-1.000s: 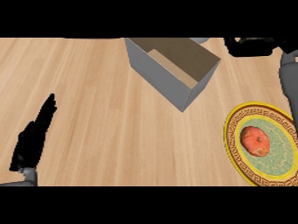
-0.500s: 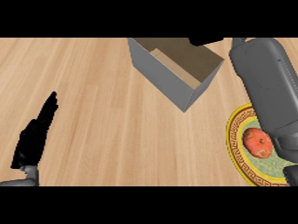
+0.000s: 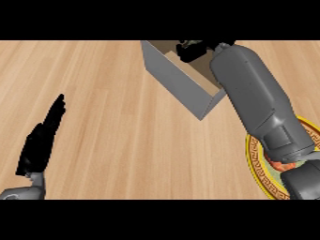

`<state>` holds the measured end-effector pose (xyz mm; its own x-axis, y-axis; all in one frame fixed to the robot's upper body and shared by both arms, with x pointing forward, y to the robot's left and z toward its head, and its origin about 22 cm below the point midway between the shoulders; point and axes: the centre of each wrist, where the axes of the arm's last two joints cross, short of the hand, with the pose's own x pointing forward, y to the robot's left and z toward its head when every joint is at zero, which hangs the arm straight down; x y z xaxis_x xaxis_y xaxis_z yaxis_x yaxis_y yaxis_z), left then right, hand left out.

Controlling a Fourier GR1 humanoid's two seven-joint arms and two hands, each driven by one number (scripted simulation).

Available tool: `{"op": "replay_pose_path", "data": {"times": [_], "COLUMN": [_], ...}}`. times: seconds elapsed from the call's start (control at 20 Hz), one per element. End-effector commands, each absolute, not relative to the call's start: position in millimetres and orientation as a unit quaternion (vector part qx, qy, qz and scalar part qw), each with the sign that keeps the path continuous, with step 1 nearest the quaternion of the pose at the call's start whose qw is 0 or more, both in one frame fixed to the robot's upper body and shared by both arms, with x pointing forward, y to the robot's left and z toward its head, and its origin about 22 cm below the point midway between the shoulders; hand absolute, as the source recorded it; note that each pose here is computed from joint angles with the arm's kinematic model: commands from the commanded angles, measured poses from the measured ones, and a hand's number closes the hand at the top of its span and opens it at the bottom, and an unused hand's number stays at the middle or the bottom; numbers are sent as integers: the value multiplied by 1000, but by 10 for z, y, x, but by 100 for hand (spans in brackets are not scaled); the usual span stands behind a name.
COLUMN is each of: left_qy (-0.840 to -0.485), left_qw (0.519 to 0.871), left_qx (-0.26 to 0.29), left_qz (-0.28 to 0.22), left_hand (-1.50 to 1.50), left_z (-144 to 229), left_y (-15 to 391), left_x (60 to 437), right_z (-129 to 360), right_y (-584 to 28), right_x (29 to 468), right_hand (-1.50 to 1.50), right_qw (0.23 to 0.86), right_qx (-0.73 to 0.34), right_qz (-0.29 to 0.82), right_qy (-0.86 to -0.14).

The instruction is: Pick the eggplant from the plate and place it in the cardboard box

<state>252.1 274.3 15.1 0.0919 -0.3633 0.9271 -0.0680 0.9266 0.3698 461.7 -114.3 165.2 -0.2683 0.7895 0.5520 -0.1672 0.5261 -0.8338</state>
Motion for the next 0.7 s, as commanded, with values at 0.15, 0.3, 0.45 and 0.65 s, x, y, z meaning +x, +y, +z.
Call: {"op": "replay_pose_path", "data": {"times": [0.15,0.3,0.45,0.65], "left_qy": [-668,-668,-663,-673], "left_qw": [718,718,724,712], "left_qx": [163,160,157,164], "left_qz": [-107,-106,-109,-114], "left_hand": [0,0,0,0], "left_z": [162,205,82,204], "left_y": [2751,2707,2709,2760], "left_x": [2608,2566,2497,2579], "right_z": [1327,1213,1311,1336], "right_y": [-879,-919,-1038,-1281], "right_x": [4598,4592,4635,4679], "right_hand": [-150,-150,-150,-150], "right_qw": [589,595,602,608], "right_qx": [-221,-207,-179,-179], "right_qz": [411,385,306,193], "right_qy": [-659,-674,-715,-749]}}
